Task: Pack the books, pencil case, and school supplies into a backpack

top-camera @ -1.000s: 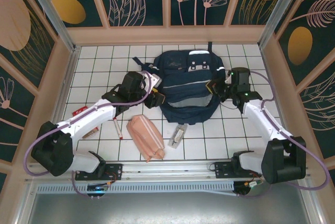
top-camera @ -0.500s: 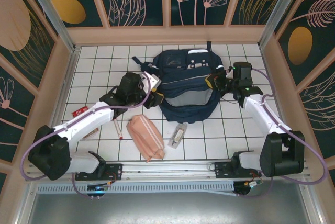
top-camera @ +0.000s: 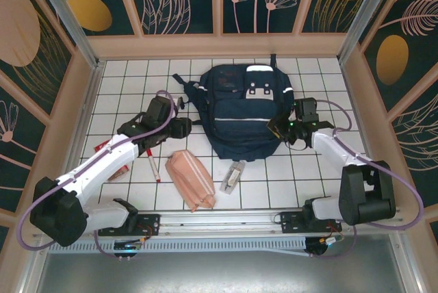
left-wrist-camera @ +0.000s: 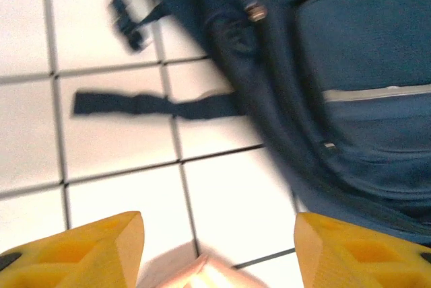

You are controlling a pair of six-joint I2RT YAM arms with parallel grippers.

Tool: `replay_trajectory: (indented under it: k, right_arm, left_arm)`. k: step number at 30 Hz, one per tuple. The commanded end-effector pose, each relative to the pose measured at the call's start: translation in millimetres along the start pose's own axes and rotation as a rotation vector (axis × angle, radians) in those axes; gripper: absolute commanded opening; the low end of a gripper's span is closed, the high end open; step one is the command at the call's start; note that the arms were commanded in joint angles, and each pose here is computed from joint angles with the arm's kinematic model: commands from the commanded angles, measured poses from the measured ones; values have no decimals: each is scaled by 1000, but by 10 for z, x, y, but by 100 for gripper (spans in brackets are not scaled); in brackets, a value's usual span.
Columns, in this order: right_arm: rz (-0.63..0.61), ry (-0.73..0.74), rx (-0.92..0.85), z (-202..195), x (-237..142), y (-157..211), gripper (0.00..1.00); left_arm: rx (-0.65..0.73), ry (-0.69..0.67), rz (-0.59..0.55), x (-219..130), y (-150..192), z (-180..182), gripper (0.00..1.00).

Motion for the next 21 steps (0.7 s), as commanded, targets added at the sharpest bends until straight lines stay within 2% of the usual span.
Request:
replay_trajectory:
  k: [1, 7, 9, 12, 14, 17, 21]
  right_arm:
    - [3, 95, -155, 74, -37, 43, 43]
    - [-60, 158, -381, 520, -192, 76, 58]
    - [-79, 134, -456, 709, -237, 131, 63]
    - [-108, 92, -525, 908, -289, 210, 65]
    - [-121, 67, -544, 992, -313, 248, 66]
    - [-137, 32, -558, 1075, -339, 297, 65]
    - [-141, 6, -560, 1130, -386, 353, 65]
  left_arm:
    - [-187, -205, 75, -86, 153, 420, 65]
    - [-264, -447, 103, -81, 220, 840, 83]
    - [-287, -542, 111, -77, 244, 1010, 93]
    - [-346, -642, 128, -73, 257, 1318, 94]
    - [-404, -656, 118, -70, 229, 1496, 95]
    - [-534, -695, 85, -64, 214, 1835, 94]
    - [-705, -753, 100, -19, 347, 2287, 89]
Point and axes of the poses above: each hand's point on the last joint's axis, 136 mm out from that joint toward the fingers, its own x axis out along the fingers, its own z axis along the line the jaws close on, y = z × x, the point moved 5 cm from there along -x, back along the fingers, and after that the axes turned 3 degrees about -x, right-handed, at the moved point
